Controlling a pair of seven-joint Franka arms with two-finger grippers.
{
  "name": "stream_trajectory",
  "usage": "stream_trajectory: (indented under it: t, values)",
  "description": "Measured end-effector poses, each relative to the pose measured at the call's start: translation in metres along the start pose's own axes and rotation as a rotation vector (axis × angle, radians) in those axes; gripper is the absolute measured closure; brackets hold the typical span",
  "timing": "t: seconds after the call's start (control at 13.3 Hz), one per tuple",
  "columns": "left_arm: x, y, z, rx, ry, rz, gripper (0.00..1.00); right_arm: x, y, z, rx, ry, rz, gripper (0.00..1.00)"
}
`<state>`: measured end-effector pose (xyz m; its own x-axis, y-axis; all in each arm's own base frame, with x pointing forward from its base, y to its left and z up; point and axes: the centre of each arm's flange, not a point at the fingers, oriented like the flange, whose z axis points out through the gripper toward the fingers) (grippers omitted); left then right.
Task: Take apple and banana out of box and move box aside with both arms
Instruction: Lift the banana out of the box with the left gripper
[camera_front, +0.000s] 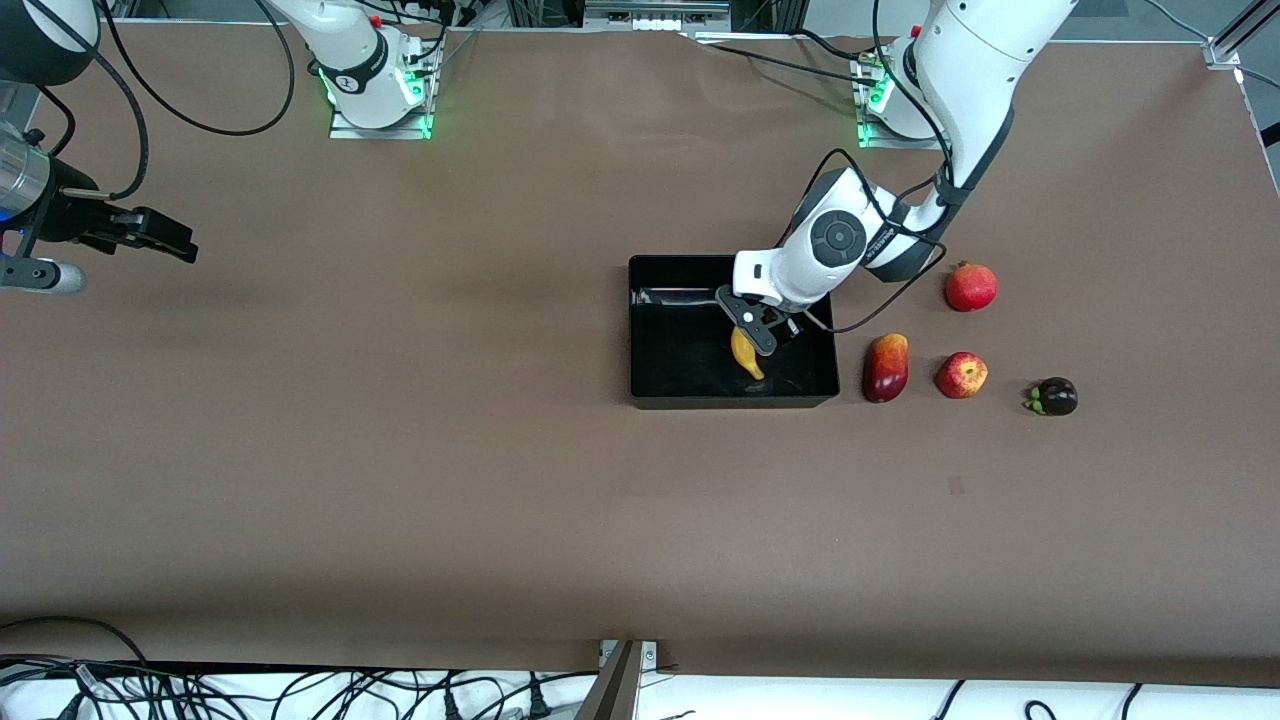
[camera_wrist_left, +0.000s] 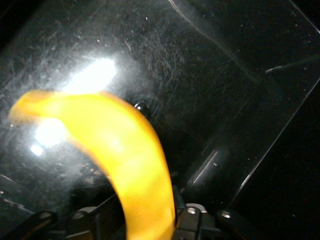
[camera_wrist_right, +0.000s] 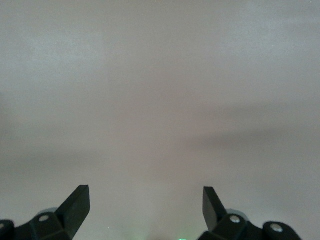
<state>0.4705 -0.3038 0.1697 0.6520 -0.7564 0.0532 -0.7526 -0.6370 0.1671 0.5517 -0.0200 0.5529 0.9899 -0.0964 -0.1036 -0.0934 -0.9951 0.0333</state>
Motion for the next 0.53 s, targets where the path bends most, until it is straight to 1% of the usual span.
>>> stream_trajectory:
  t: [0.15, 0.3, 0.45, 0.53]
  values:
    - [0.003, -0.006, -0.007, 0.011, 0.009, -0.013, 0.63, 0.0, 0.0, 0.0, 0.0, 0.0, 0.0, 0.0]
    - [0.006, -0.007, -0.029, 0.021, -0.01, -0.049, 0.63, 0.0, 0.0, 0.0, 0.0, 0.0, 0.0, 0.0]
    - [0.013, 0.005, -0.071, 0.03, -0.043, -0.065, 0.63, 0.0, 0.0, 0.0, 0.0, 0.0, 0.0, 0.0]
    - [0.015, 0.013, -0.097, 0.017, -0.06, -0.085, 0.63, 0.0, 0.0, 0.0, 0.0, 0.0, 0.0, 0.0]
